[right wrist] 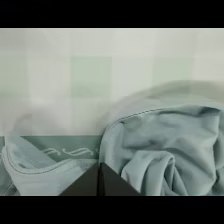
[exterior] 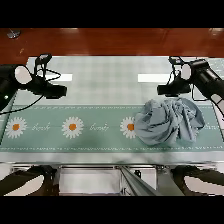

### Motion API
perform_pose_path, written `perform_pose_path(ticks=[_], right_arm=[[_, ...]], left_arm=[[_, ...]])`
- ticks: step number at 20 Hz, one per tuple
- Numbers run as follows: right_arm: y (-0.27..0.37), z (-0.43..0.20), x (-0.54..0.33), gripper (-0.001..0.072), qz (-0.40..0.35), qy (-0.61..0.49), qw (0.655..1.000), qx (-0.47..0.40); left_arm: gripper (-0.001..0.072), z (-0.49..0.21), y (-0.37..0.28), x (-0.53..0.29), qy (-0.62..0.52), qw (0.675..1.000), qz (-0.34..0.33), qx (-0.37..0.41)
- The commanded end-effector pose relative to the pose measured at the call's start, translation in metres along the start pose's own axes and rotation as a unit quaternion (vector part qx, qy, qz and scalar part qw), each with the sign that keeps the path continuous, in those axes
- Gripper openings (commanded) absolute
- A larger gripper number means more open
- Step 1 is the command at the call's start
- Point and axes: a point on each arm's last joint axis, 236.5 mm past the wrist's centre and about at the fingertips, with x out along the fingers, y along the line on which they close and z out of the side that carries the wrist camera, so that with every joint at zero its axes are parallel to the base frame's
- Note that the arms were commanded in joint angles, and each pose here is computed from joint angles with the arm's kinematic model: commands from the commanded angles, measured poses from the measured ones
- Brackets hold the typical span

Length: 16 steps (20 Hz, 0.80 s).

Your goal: Fold the shirts.

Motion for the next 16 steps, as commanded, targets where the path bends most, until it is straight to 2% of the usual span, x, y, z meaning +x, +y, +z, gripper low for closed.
perform_pose_path(ticks=[1, 5, 6, 7, 8, 12, 16], right_arm=[[0.003, 0.011, 0.000, 0.0023, 0.006, -0.023, 1.000, 0.000], [0.009, 0.029, -0.002, 0.0026, 0.017, -0.063, 0.998, 0.002], [0.006, 0.031, -0.003, 0.0078, 0.013, -0.064, 0.998, 0.001], [0.000, 0.029, -0.008, 0.0362, -0.001, -0.056, 0.998, -0.004], [-0.006, 0.028, -0.016, 0.0625, -0.012, -0.045, 0.999, -0.013], [-0.046, 0.005, -0.074, 0.0622, -0.080, -0.020, 0.994, -0.072], [-0.048, -0.051, -0.108, 0.0621, -0.030, -0.051, 0.998, -0.011]], left_arm=[[0.0024, 0.003, 0.000, 0.000, -0.007, 1.000, 0.000, 0.000], [0.0026, 0.024, 0.002, -0.001, -0.051, 0.999, 0.001, -0.002], [0.0119, 0.026, 0.002, -0.002, -0.055, 0.998, 0.001, -0.002], [0.0493, 0.021, 0.001, -0.003, -0.042, 0.999, 0.000, -0.002], [0.0702, 0.015, 0.001, -0.007, -0.025, 1.000, 0.001, -0.001], [0.0705, -0.002, 0.004, -0.040, 0.001, 1.000, 0.006, 0.030], [0.0704, -0.029, -0.024, -0.090, -0.076, 0.996, -0.047, 0.017]])
